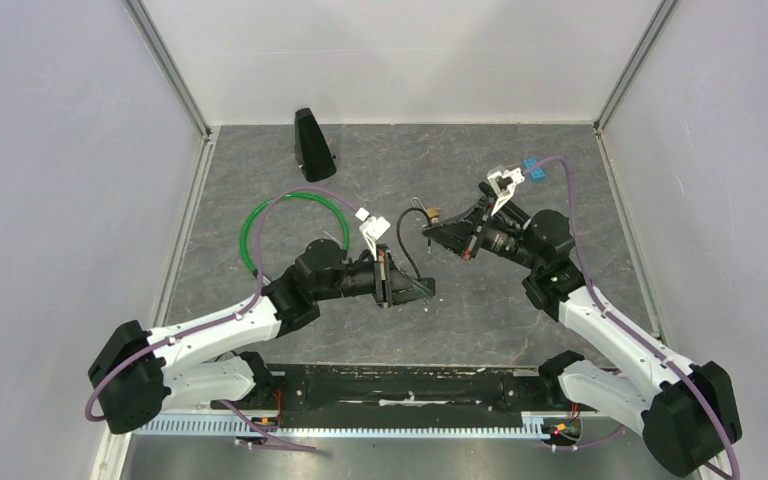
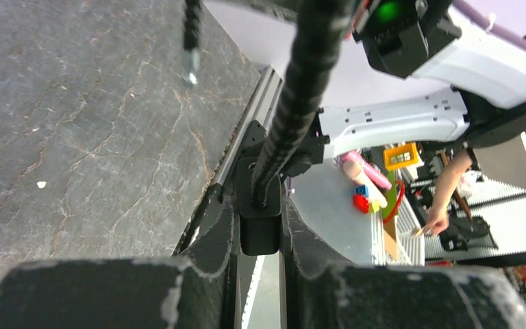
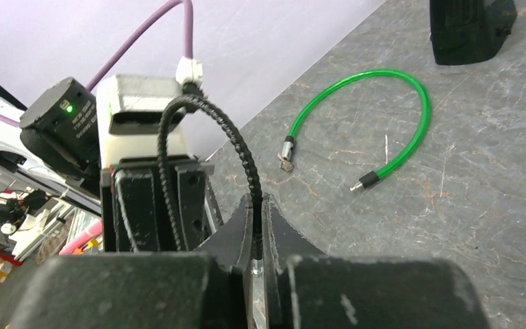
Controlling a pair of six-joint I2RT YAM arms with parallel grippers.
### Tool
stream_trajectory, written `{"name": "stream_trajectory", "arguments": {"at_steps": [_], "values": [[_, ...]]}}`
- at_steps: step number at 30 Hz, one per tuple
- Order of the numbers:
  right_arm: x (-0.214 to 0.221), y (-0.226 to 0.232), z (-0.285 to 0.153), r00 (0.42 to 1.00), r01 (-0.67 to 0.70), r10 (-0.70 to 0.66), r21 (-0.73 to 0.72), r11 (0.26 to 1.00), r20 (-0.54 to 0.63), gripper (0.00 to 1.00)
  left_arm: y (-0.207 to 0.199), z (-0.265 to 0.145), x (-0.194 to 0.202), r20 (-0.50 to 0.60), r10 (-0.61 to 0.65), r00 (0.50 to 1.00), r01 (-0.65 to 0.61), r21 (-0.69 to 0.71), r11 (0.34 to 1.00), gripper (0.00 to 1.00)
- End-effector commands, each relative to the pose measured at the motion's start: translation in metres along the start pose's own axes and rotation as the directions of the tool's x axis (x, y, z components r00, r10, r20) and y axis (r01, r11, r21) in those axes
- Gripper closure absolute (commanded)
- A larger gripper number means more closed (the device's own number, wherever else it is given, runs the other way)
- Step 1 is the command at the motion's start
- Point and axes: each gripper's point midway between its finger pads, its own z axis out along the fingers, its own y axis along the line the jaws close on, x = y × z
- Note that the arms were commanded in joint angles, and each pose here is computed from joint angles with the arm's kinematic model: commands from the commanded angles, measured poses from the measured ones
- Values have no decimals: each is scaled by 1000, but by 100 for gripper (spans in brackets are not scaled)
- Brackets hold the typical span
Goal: Unlock with the key
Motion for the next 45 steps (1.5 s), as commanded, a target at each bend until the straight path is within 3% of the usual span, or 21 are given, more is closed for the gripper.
{"name": "stream_trajectory", "arguments": {"at_steps": [1, 7, 8, 9, 11, 12, 14, 20, 26, 36, 43, 45], "values": [[-40, 16, 5, 995, 44, -41, -30, 999, 94, 100, -15, 1, 9, -55, 105, 993, -101, 69, 993, 98], [-34, -4, 5, 996, 28, -31, 47, 999, 80, 100, -5, -2, 12, -57, 91, 994, -90, 14, 996, 98], [-31, -12, 4, 997, 28, -34, 86, 996, 74, 92, -2, -2, 11, -53, 86, 995, -86, -8, 996, 98], [-27, -25, 3, 998, 22, -31, 147, 989, 61, 71, 2, -2, 11, -51, 79, 996, -81, -30, 996, 98], [-18, -48, -4, 998, 45, -54, 262, 964, 25, 43, 7, -2, 10, -52, 70, 996, -73, -62, 995, 98], [-16, -58, -8, 997, 63, -71, 311, 948, 16, 34, 12, -2, 11, -55, 58, 997, -62, -83, 995, 98], [-13, -67, -16, 994, 101, -108, 363, 926, -2, 28, 21, -1, 10, -53, 33, 998, -40, -132, 991, 98], [-9, -83, -40, 981, 185, -191, 475, 860, -37, 22, 59, -1, 6, -28, -78, 997, 67, -277, 959, 98], [-11, -106, -72, 967, 218, -250, 632, 743, -40, 2, 111, -2, -4, 19, -171, 985, 164, -407, 898, 98], [-15, -109, -95, 950, 244, -312, 691, 680, -28, 2, 192, 10, -23, 88, -205, 975, 220, -532, 818, 98], [-10, -109, -98, 949, 257, -313, 691, 676, -46, 2, 222, 21, 9, 57, -347, 936, 322, -531, 783, 98], [-10, -109, -99, 948, 259, -314, 691, 675, -48, 2, 225, 20, 13, 84, -375, 923, 360, -531, 767, 91]]}}
